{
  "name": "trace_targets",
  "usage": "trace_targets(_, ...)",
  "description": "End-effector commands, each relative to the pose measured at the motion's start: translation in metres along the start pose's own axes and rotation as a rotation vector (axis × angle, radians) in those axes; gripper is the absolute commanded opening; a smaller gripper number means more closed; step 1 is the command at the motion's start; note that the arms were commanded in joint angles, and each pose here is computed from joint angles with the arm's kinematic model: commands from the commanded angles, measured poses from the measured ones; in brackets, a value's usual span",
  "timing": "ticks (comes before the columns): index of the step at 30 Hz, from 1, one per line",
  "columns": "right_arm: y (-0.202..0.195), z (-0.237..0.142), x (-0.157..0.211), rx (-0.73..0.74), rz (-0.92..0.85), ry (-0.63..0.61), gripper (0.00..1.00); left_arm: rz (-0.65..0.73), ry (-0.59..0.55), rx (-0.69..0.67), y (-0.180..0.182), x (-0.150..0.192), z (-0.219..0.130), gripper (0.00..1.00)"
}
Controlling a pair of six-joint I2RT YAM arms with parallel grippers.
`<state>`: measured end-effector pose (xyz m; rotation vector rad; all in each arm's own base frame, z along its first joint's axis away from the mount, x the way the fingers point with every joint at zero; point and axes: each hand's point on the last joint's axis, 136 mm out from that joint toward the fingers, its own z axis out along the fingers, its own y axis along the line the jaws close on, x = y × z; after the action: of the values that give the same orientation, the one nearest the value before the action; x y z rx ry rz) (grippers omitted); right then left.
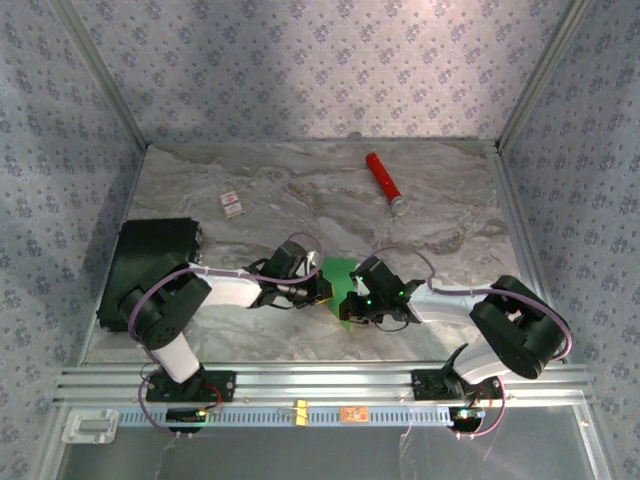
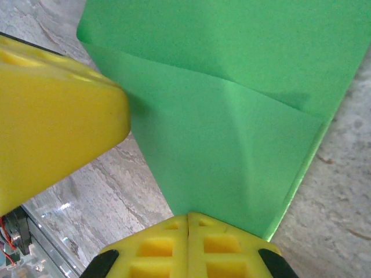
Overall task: Fold a paper plane with a square sheet of paper (pick it up from the middle)
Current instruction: Third fold the triangle at the center of the table.
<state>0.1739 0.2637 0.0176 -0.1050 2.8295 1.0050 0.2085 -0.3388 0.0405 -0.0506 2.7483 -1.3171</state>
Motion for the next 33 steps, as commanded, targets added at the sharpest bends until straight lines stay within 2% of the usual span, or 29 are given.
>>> trace_targets(1, -0.047, 0.002, 0.021, 0.163, 0.078, 0.044, 0.03, 0.004, 0.021, 0.011, -0.001, 0.010, 0.001, 0.03)
trace_targets(7, -0.051, 0.002, 0.023, 0.172, 0.083, 0.051, 0.03, -0.019, 0.029, -0.022, 0.015, 0.016, 0.013, 0.03)
trace_targets(13, -0.057, 0.001, 0.029, 0.197, 0.069, 0.069, 0.02, -0.086, -0.029, -0.100, 0.048, -0.001, 0.009, 0.02)
trace_targets(20, -0.060, 0.000, 0.030, 0.209, 0.062, 0.074, 0.02, -0.085, -0.064, -0.127, 0.058, -0.028, -0.005, 0.02)
trace_targets(28, -0.058, -0.001, 0.027, 0.202, 0.049, 0.074, 0.02, -0.136, -0.070, -0.190, 0.082, -0.038, -0.012, 0.02)
trace_targets(33, -0.056, -0.002, 0.025, 0.193, 0.038, 0.077, 0.02, -0.136, -0.079, -0.183, 0.077, -0.051, -0.018, 0.01)
